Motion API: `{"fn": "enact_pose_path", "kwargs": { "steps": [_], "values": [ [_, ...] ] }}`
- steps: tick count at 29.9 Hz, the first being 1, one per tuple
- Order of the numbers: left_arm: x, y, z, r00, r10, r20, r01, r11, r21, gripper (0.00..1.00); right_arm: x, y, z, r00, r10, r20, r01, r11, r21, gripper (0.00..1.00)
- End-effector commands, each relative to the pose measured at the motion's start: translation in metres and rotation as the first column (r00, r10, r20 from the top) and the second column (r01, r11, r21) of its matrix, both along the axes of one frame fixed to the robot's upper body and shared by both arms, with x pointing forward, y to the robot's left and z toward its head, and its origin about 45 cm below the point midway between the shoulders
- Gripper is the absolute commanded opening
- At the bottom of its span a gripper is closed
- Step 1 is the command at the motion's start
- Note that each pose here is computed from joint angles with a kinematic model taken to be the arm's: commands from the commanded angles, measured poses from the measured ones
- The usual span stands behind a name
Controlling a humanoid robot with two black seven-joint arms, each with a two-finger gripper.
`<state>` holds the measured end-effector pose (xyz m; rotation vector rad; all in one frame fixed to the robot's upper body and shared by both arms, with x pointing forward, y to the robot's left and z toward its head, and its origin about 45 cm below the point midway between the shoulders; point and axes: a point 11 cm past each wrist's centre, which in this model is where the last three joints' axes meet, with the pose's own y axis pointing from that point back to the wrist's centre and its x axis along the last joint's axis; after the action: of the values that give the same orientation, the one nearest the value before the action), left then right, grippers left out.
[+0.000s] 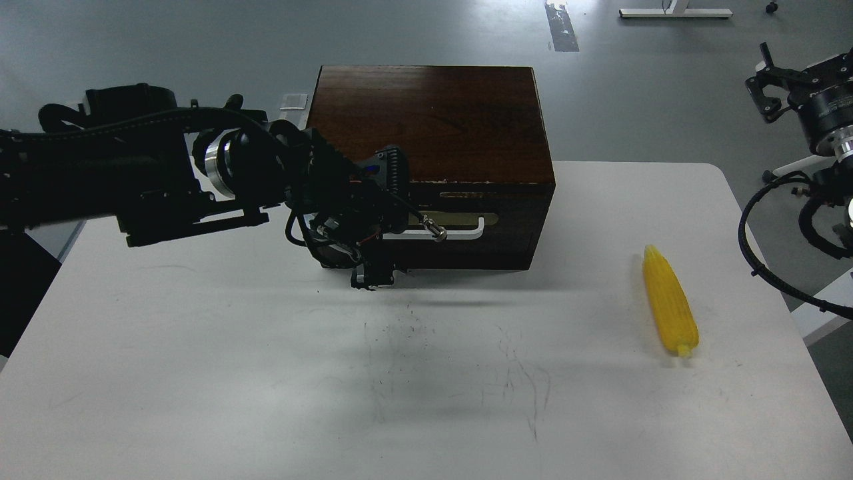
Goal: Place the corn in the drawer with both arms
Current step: 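Grip the drawer handle with the left hand and pull it toward the robot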
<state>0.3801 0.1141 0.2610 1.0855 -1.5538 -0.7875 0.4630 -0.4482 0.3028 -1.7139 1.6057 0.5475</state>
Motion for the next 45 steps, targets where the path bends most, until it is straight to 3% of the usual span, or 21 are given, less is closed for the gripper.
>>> {"fn": "enact_pose_path", "kwargs": {
  "steps": [1,24,45],
  "values": [
    [-0.002,-0.002,0.002,1.0,-0.009,0.0,0.009,1.0,-0.002,0.47,0.0,0.0,0.001,1.0,0.0,0.001,0.0,1.0,-0.002,1.0],
    [-0.039,-0.02,0.012,0.992,-0.118,-0.039,0.118,0.993,0.014,0.48,-0.006,-0.027,0.006,0.998,-0.063,-0.003,0.063,0.997,-0.033,1.0],
    [-0.053,-0.019,0.017,0.987,-0.148,-0.057,0.148,0.989,-0.003,0.48,-0.007,-0.033,0.006,0.997,-0.077,-0.004,0.077,0.996,-0.039,1.0]
  ]
}}
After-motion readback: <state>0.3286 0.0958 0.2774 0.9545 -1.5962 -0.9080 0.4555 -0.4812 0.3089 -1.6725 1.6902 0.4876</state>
